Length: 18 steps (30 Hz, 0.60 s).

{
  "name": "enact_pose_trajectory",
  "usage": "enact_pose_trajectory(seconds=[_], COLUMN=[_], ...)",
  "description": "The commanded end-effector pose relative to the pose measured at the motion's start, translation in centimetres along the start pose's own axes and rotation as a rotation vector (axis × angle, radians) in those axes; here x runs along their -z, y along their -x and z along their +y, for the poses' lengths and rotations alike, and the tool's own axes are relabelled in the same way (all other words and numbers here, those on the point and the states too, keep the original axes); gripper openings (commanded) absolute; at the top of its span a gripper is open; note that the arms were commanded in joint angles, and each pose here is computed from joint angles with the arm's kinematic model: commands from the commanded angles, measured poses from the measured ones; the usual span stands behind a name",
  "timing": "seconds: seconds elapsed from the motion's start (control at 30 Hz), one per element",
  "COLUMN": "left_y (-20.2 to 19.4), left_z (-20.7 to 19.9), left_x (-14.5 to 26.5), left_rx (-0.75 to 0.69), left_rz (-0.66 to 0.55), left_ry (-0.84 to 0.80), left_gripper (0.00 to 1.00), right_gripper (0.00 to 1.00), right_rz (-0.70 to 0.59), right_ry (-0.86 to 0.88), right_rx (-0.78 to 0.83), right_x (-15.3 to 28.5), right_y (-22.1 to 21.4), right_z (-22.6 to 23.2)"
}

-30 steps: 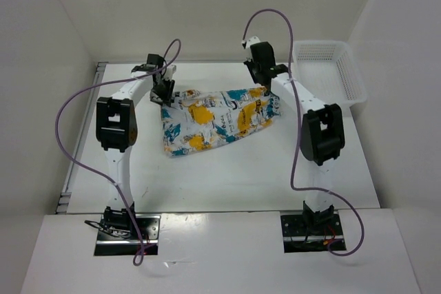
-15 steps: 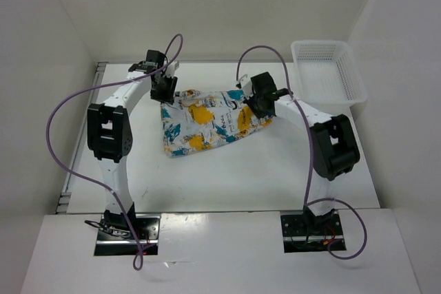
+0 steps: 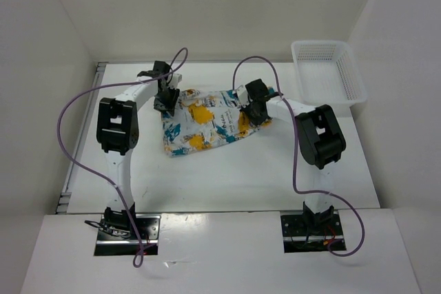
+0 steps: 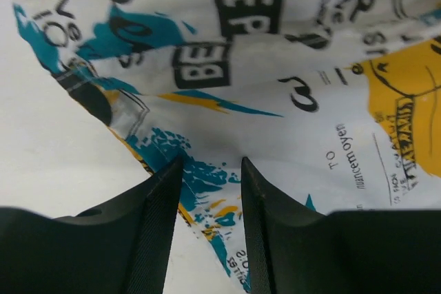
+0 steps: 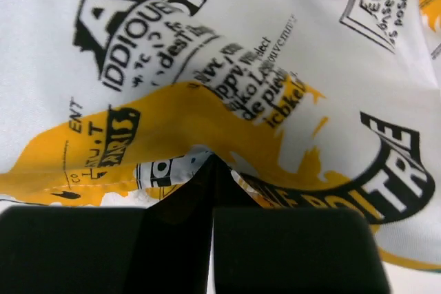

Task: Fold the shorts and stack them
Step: Fold the shorts

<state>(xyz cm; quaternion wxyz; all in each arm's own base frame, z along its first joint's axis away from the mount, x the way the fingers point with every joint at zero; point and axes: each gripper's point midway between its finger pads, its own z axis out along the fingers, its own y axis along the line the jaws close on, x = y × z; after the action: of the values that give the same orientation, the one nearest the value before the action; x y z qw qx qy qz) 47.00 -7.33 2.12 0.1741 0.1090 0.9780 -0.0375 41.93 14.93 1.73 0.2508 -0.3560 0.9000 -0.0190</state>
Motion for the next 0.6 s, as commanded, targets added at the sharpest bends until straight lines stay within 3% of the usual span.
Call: enact_pose_trajectory(seconds=[0.0, 0.17, 0.37, 0.5, 0.57], left_y=[-0.9, -0.4, -0.1, 0.6, 1.4], left_z=[4.0, 6.5, 6.9, 5.5, 4.7], left_x=[-1.1, -1.0, -1.2, -0.6, 0.4], left_rx=[0.057, 0.088, 0.088, 0.065, 0.054], left_rz=[0.019, -0.009, -0.016, -0.039, -0.066], left_ry=[0.076, 0.137, 0.158, 0.131, 0.119], left_gripper=[0.47, 0.47, 0.47, 0.47, 0.47], right_gripper=[0.00, 0.00, 0.00, 0.00, 0.03], right_rz=[0.113, 0.197, 0.203, 0.067, -0.056], right_ry=[-0.021, -0.013, 0.015, 0.136, 0.157], right_rx=[-0.031, -0.012, -0.013, 0.027, 0.037], right_x=[-0.3, 1.1, 2.8, 4.7, 7.4], right_y=[-3.6, -7.7, -8.7, -3.8, 1.1], right_z=[0.1, 1.2, 2.0, 2.7, 1.9])
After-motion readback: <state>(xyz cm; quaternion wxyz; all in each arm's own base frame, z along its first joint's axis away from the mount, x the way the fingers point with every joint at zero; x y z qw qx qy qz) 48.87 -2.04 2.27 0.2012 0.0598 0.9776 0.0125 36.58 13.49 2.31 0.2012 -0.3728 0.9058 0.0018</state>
